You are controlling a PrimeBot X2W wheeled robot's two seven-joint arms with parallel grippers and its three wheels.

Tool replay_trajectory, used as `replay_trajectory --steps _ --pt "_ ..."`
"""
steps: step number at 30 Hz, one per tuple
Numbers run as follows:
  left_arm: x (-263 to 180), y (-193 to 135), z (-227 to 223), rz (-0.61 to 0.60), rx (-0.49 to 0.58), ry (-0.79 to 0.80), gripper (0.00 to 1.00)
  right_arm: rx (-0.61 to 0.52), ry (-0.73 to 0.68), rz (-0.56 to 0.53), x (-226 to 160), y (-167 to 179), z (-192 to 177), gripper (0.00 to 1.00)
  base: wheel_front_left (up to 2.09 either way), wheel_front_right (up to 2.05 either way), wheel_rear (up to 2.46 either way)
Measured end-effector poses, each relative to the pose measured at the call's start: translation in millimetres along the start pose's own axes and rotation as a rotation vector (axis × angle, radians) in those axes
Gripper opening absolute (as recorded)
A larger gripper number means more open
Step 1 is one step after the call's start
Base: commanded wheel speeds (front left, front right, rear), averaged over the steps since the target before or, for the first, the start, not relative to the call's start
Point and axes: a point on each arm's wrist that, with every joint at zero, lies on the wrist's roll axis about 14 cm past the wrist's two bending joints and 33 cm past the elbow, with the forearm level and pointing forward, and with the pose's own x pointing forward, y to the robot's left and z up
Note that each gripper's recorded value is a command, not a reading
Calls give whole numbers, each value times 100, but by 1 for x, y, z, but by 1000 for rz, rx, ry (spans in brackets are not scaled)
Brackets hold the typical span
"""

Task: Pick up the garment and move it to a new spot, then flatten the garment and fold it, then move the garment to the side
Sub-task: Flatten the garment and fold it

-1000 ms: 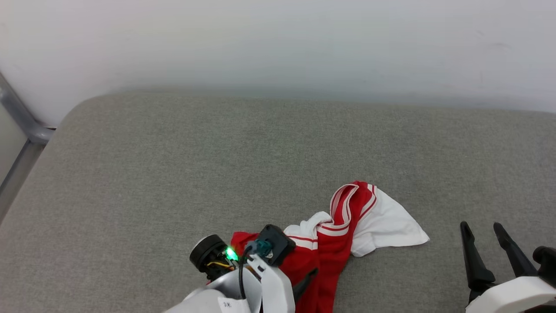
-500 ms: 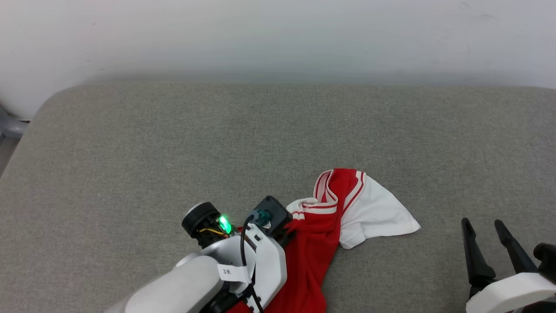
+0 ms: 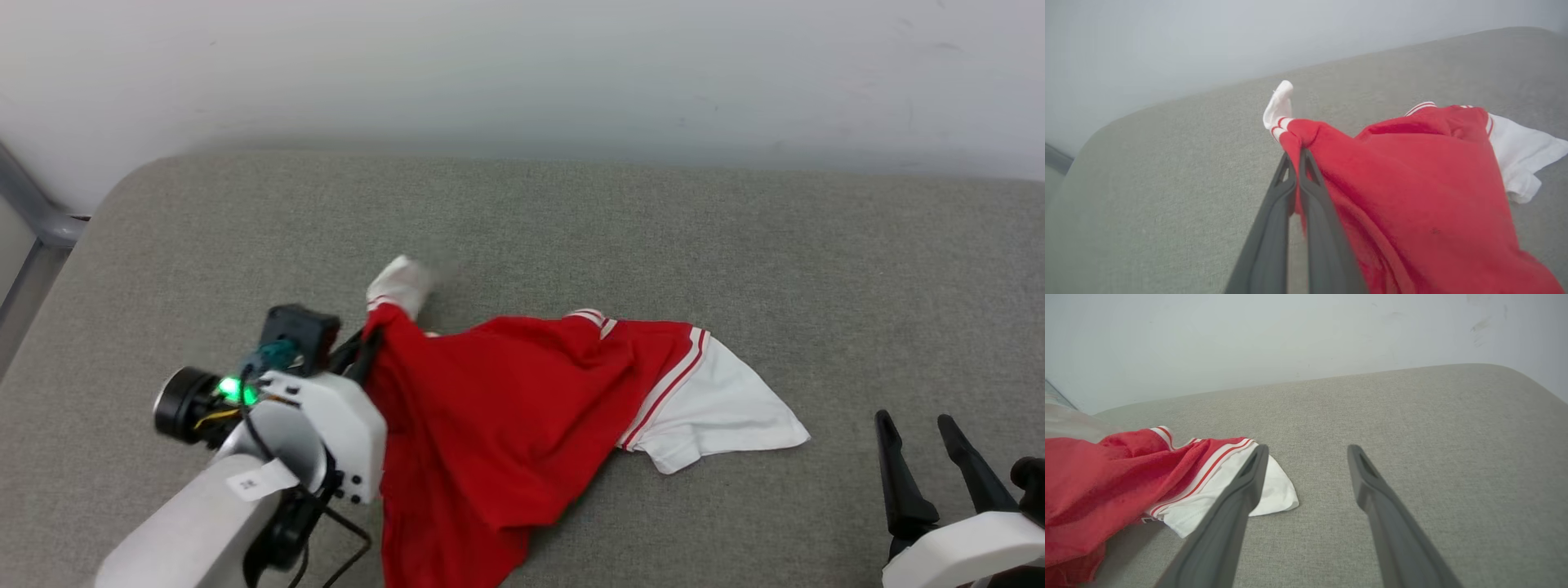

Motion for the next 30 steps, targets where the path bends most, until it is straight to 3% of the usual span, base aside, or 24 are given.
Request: replay_trajectory --steps 6,10,14,15,16,17,18,30 --pt "-26 44 -81 205 -197 163 0 -5 10 -3 1 -1 -2 100 0 0 0" --pt "-49 39 -135 260 -319 286 0 -8 10 -5 0 -2 0 100 0 0 0" --pt "-61 22 -160 250 -390 338 0 -14 -1 -4 -1 -1 4 100 0 0 0" --pt "-62 19 -161 247 -398 334 7 -16 -5 -2 -1 0 5 100 0 0 0" --pt "-62 14 -160 237 -404 322 44 -19 -8 0 -2 1 6 100 0 0 0" --pt "-62 12 -157 236 -404 300 95 -23 -12 2 -3 1 8 100 0 0 0" --pt "-61 12 -154 235 -393 277 100 -24 -16 3 -3 2 10 100 0 0 0" --pt "-65 27 -49 263 -248 -180 100 -40 -40 24 -16 9 20 100 0 0 0"
